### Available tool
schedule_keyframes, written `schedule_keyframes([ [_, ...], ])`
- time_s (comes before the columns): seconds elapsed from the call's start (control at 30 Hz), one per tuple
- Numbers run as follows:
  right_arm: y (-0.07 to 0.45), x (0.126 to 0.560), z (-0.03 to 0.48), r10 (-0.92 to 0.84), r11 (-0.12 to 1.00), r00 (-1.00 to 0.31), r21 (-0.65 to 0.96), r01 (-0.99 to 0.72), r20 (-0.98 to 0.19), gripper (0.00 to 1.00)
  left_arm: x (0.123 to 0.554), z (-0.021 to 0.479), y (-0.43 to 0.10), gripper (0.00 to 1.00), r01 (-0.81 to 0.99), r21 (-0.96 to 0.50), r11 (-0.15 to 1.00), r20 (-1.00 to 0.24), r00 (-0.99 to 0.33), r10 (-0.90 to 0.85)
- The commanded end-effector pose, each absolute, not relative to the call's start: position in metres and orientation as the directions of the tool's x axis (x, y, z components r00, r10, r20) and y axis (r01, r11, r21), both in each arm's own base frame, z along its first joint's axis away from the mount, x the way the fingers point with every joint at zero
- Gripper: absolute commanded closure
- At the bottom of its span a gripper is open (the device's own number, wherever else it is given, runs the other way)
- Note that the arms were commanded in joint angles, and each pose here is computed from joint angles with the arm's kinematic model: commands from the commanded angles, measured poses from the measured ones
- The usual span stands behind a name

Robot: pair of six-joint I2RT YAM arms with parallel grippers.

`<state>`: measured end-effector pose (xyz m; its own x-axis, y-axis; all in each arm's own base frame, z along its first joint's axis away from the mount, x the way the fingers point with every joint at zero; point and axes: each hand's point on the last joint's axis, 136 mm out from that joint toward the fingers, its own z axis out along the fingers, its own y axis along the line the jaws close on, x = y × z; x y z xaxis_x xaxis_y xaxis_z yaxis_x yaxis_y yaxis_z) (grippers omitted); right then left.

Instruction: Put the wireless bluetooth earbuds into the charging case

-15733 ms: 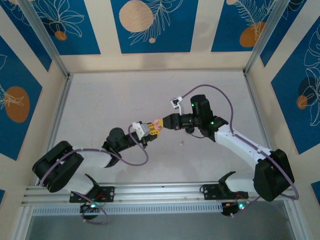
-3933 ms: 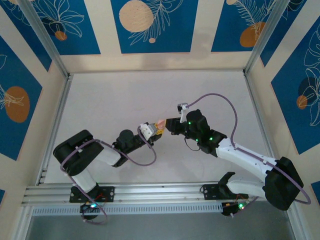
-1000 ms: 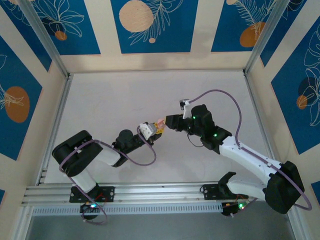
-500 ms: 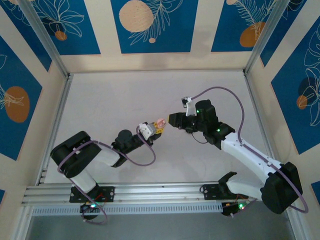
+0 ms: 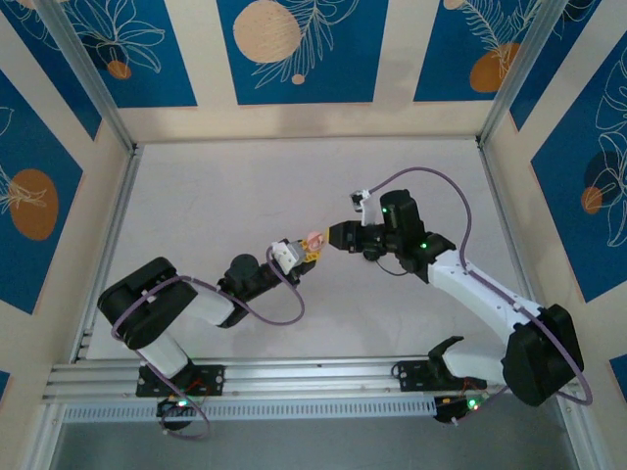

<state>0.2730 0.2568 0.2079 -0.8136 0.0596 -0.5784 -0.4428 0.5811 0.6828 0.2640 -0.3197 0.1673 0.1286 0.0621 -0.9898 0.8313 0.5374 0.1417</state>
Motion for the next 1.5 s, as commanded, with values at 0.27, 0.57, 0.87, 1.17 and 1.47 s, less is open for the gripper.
schedule_keyframes([
  [0.27, 0.269, 0.275, 0.218, 0.027, 0.528, -0.826, 0.709, -0.467, -0.564, 0.76, 0.257, 0.186, -0.32, 0.88, 0.828, 0.174, 0.534, -0.982, 0.19, 0.026],
  [0.57, 0.271, 0.279, 0.213, 0.021, 0.538, -0.835, 0.71, -0.455, -0.551, 0.77, 0.257, 0.188, -0.32, 0.88, 0.827, 0.177, 0.533, -0.981, 0.194, 0.025],
  [0.87, 0.269, 0.28, 0.203, 0.008, 0.582, -0.839, 0.685, -0.439, -0.544, 0.77, 0.257, 0.188, -0.321, 0.88, 0.828, 0.178, 0.532, -0.98, 0.195, 0.026],
  [1.17, 0.27, 0.278, 0.193, -0.027, 0.62, -0.847, 0.656, -0.431, -0.531, 0.77, 0.257, 0.189, -0.32, 0.88, 0.827, 0.179, 0.533, -0.98, 0.195, 0.028],
  [1.47, 0.265, 0.271, 0.186, -0.057, 0.653, -0.858, 0.632, -0.418, -0.51, 0.78, 0.257, 0.188, -0.319, 0.88, 0.824, 0.184, 0.536, -0.98, 0.196, 0.035],
])
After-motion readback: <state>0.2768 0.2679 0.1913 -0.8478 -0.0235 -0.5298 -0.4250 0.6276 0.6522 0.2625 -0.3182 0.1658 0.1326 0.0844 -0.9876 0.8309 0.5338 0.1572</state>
